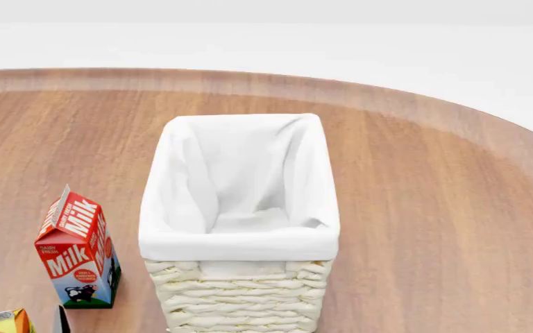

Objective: Pick up the alphabet soup, and put it in the basket.

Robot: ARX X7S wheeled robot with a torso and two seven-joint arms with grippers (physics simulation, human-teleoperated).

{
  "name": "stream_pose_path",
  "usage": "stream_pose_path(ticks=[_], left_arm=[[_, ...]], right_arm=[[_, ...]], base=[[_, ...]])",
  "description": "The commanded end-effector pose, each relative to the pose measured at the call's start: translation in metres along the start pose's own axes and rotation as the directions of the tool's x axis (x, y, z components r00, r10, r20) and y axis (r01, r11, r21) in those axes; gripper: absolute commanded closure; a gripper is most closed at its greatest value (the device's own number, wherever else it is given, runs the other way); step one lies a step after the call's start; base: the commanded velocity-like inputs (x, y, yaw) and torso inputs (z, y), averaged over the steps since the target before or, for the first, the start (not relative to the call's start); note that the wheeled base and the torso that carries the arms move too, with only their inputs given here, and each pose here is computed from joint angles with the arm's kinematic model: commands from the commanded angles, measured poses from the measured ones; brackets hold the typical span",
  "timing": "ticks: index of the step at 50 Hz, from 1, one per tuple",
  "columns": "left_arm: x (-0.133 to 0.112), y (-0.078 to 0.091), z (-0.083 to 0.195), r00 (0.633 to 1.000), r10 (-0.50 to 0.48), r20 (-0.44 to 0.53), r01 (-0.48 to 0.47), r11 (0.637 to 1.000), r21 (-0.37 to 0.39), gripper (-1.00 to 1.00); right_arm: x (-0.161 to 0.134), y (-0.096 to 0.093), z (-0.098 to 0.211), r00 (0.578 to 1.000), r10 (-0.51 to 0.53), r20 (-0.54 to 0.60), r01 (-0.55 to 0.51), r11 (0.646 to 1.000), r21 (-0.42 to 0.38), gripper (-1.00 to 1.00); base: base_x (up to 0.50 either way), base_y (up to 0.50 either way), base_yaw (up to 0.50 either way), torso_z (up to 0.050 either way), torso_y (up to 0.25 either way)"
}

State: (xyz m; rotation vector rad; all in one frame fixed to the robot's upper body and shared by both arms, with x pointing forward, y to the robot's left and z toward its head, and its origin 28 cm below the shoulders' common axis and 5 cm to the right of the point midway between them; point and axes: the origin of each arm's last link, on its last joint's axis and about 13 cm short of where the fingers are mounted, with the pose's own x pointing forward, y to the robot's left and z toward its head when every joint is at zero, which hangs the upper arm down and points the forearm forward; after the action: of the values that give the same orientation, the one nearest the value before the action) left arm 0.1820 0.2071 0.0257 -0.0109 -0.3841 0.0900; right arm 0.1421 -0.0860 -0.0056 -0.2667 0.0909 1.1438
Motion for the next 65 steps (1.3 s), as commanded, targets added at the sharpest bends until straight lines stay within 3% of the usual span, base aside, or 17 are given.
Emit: stream_pose_path(ticks=[1, 26, 30, 49, 65], left_arm=[[0.000, 0.000, 0.000, 1.000, 0.001, 0.001, -0.001, 1.000, -0.001, -1.00], [0.000, 0.000, 0.000, 1.000, -0.002, -0.002, 0.002, 1.000, 0.000, -1.00], [0.001, -0.001, -0.001, 1.000, -0.004, -0.003, 0.004, 1.000, 0.002, -1.00], [-0.001, -0.001, 0.001, 1.000, -0.003, 0.000, 0.003, 1.000, 0.001, -1.00], [-0.001, -0.001, 0.002, 1.000, -0.005, -0.001, 0.005, 1.000, 0.001, -1.00]], right_arm=[[0.001, 0.002, -0.002, 1.000, 0.001, -0.029, -0.002, 1.000, -0.015, -1.00], [-0.001, 0.002, -0.004, 0.998, -0.011, -0.070, 0.009, 0.999, -0.033, -1.00], [-0.001, 0.001, -0.005, 0.996, -0.051, -0.069, 0.047, 0.997, -0.060, -1.00], [0.000, -0.003, -0.006, 0.993, -0.073, -0.091, 0.069, 0.996, -0.051, -1.00], [0.006, -0.008, -0.010, 0.994, -0.029, -0.107, 0.027, 0.999, -0.019, -1.00]], base=[[0.00, 0.00, 0.00, 0.000, 0.000], [0.00, 0.00, 0.00, 0.000, 0.000], [0.00, 0.00, 0.00, 0.000, 0.000], [0.00, 0.00, 0.00, 0.000, 0.000], [0.00, 0.00, 0.00, 0.000, 0.000]])
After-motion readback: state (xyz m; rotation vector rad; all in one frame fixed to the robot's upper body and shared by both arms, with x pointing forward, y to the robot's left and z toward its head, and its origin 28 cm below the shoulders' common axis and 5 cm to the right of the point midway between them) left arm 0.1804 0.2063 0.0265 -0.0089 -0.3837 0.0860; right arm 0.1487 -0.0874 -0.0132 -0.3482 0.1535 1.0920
